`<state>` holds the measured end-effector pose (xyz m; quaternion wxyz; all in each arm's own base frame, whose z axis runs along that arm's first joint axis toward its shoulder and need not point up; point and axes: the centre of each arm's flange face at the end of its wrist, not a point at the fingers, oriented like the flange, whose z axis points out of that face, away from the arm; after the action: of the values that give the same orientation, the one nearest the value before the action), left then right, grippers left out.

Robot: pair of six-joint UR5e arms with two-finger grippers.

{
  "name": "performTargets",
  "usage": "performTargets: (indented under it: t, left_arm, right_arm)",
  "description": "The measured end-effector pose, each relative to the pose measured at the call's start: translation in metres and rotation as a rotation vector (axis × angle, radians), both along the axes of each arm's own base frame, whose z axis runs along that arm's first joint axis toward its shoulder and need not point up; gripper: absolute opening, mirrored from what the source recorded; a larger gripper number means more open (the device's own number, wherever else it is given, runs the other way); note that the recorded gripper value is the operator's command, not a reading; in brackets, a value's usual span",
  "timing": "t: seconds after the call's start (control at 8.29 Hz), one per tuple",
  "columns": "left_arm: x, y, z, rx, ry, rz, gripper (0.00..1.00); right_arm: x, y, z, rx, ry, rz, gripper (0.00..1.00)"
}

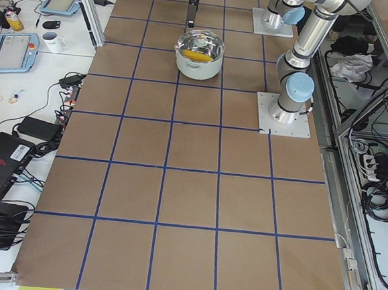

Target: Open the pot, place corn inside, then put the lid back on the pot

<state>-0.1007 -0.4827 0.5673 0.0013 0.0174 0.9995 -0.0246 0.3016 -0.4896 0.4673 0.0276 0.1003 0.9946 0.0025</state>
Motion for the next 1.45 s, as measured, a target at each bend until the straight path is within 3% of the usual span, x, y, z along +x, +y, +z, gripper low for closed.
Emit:
performTargets:
  t: [0.6, 1.45]
  left_arm:
    - [-0.002, -0.009, -0.010, -0.026, -0.009, 0.051, 1.00]
    - [-0.002, 0.003, -0.004, -0.015, -0.019, 0.047, 1.00]
  right_arm:
    - [-0.137, -0.021, 0.035, 0.005, 0.017, 0.157, 1.00]
    - [-0.154, -0.025, 0.034, 0.001, 0.019, 0.183, 1.00]
